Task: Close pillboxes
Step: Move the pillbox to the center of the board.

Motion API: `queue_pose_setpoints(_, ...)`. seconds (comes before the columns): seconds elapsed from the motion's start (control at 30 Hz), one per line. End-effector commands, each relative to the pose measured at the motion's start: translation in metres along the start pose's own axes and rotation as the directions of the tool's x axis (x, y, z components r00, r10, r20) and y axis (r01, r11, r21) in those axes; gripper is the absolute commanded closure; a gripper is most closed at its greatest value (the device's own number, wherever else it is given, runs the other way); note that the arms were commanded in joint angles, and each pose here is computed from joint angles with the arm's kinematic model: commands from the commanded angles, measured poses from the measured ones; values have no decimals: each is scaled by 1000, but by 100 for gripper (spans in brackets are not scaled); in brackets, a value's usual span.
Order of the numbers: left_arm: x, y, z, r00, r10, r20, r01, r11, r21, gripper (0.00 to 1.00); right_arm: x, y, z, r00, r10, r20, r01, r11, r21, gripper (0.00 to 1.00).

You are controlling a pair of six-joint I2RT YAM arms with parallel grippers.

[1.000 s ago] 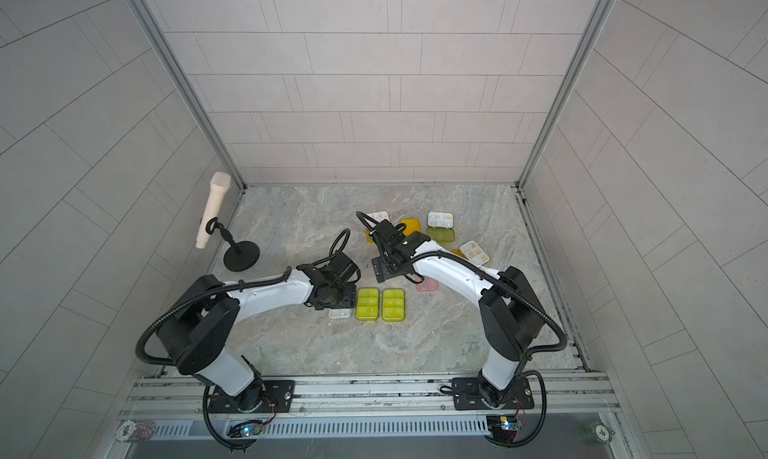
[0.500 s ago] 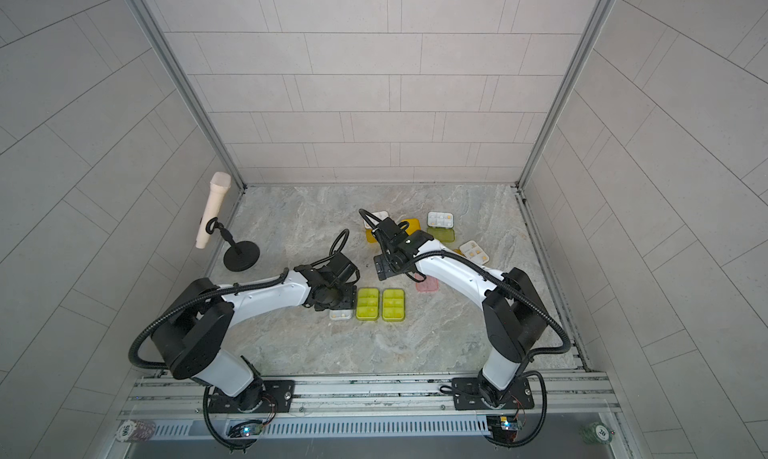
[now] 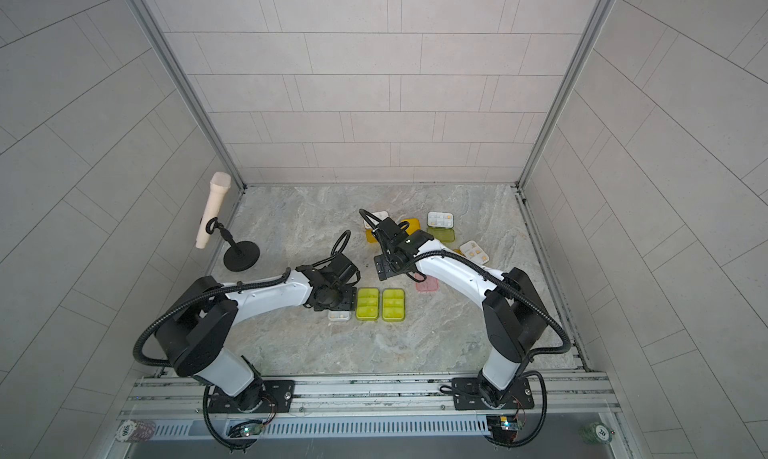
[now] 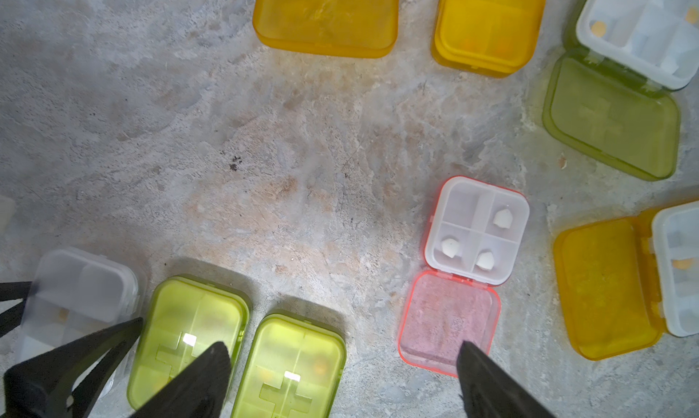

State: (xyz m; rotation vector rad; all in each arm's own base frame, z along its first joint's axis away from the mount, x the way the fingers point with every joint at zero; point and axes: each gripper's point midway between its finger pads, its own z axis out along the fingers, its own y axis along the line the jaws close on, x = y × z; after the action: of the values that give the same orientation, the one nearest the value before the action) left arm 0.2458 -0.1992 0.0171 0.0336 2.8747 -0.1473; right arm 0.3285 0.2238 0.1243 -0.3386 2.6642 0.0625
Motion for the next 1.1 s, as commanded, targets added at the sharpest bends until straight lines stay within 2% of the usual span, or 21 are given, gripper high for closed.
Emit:
queue_pose_setpoints(0.0,0,2,4,1000,13,1,-13,1000,-23,21,-8,-6,-17,1000,-7,30,7,1000,15,5)
queue_pose_setpoints(0.33,-5,-1,-9,1000,22,21,-22,1000,-6,16,-9,-5,-19,999,-5,34,5,1000,9,4)
queue_pose_setpoints(0.77,-27,0,-59,993,30,116,-31,999,13,15,-16,-6,-21,999,10,50,-11,1000,10,4)
queue_pose_setpoints(0.93,-58,4,-106,967,37,251,-35,999,-14,15,-25,-6,-20,994,84,70,-81,996,-44,6)
queue_pose_setpoints(1.07,-97,3,-156,908,41,418,-38,999,-16,13,-38,-5,-15,978,190,83,-177,975,-136,8)
